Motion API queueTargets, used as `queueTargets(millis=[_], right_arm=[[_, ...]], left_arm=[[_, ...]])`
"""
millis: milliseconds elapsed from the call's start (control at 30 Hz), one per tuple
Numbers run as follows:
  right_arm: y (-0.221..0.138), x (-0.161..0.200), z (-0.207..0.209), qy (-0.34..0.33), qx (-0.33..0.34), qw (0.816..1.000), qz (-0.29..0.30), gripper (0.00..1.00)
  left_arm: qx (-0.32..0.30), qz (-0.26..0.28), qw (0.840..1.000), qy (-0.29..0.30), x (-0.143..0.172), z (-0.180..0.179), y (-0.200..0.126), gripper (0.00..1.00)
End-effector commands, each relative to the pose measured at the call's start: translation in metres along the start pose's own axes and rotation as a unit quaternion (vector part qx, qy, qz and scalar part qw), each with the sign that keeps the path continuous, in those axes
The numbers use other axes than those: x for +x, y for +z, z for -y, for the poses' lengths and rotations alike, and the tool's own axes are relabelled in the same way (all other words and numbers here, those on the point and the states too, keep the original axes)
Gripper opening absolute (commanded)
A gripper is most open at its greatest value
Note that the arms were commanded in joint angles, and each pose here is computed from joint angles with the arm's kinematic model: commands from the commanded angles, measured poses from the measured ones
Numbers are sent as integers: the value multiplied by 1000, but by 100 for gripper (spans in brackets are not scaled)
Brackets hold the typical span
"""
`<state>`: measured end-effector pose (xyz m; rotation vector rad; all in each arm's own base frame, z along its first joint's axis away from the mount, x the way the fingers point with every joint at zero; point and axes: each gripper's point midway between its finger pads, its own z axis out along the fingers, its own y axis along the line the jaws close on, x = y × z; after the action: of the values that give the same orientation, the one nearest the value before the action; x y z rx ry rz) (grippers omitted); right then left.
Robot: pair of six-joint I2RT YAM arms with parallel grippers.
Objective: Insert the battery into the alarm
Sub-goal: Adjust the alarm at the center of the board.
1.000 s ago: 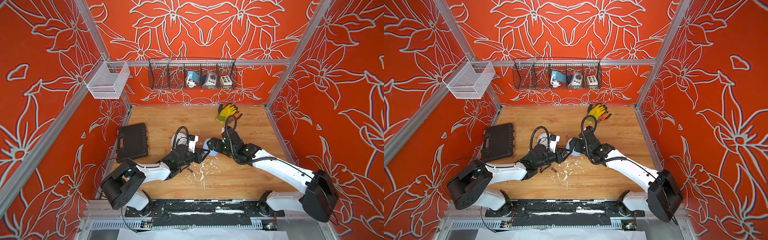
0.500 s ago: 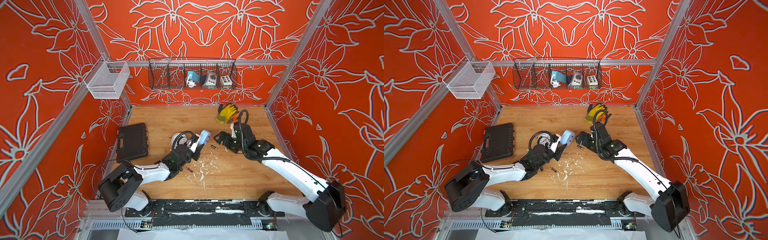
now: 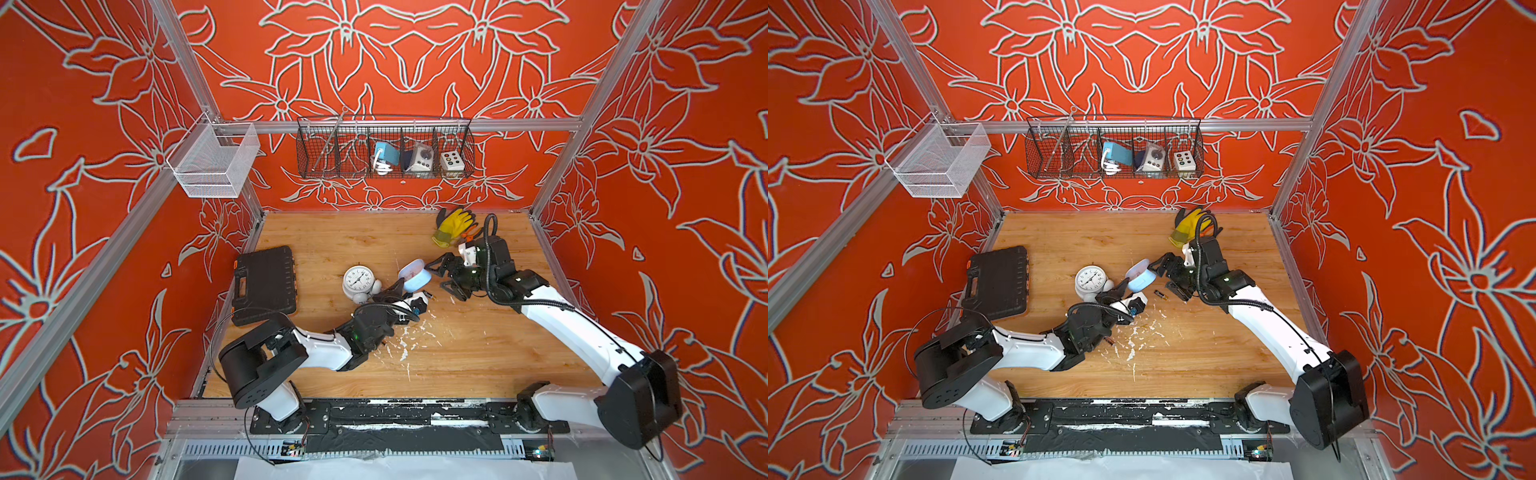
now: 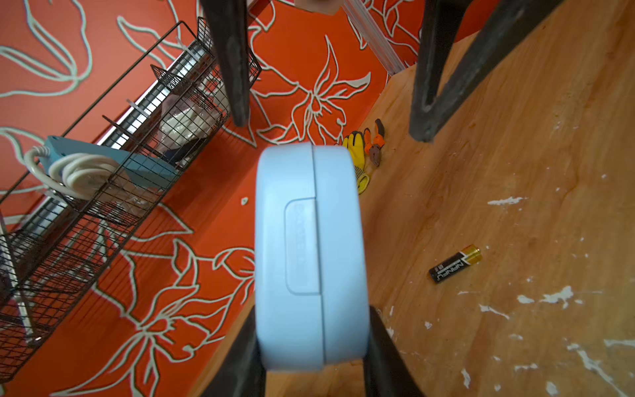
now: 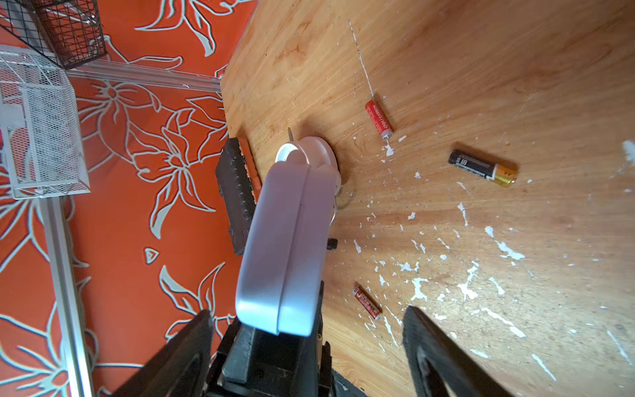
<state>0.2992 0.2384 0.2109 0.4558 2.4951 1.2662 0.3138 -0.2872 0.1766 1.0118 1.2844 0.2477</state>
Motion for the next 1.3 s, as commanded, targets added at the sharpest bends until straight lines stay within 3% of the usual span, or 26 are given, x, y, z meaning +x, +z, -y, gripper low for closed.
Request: queueTargets(millis=[0, 333, 533, 767, 833, 933, 1033, 1267], right_arm=[[1, -4, -20, 14, -39, 999, -16, 84], [11, -8, -19, 30, -51, 998, -38, 60], [19, -3, -18, 39, -59, 996, -63, 62], [22, -3, -16, 40, -57, 995, -66, 41], [22, -4, -15, 38, -57, 996, -64, 39], [21, -9, -13, 37, -53, 996, -53, 37], [19, -20, -14, 32, -55, 997, -32, 36], [23, -65, -4, 22, -46, 998, 25, 36]], left_arm=[[-56, 34, 997, 40, -23, -24, -3, 17], [-52, 32, 995, 75, -21, -16, -6, 17], [-46, 35, 996, 74, -24, -13, -4, 17], [-45, 30, 996, 70, -22, -10, -2, 19], [-44, 27, 997, 60, -21, -10, -1, 23], [-50, 28, 998, 31, -23, -14, -1, 45], [-39, 23, 999, 1, -19, -9, -1, 58], [11, 15, 988, -150, -11, 7, -10, 74]])
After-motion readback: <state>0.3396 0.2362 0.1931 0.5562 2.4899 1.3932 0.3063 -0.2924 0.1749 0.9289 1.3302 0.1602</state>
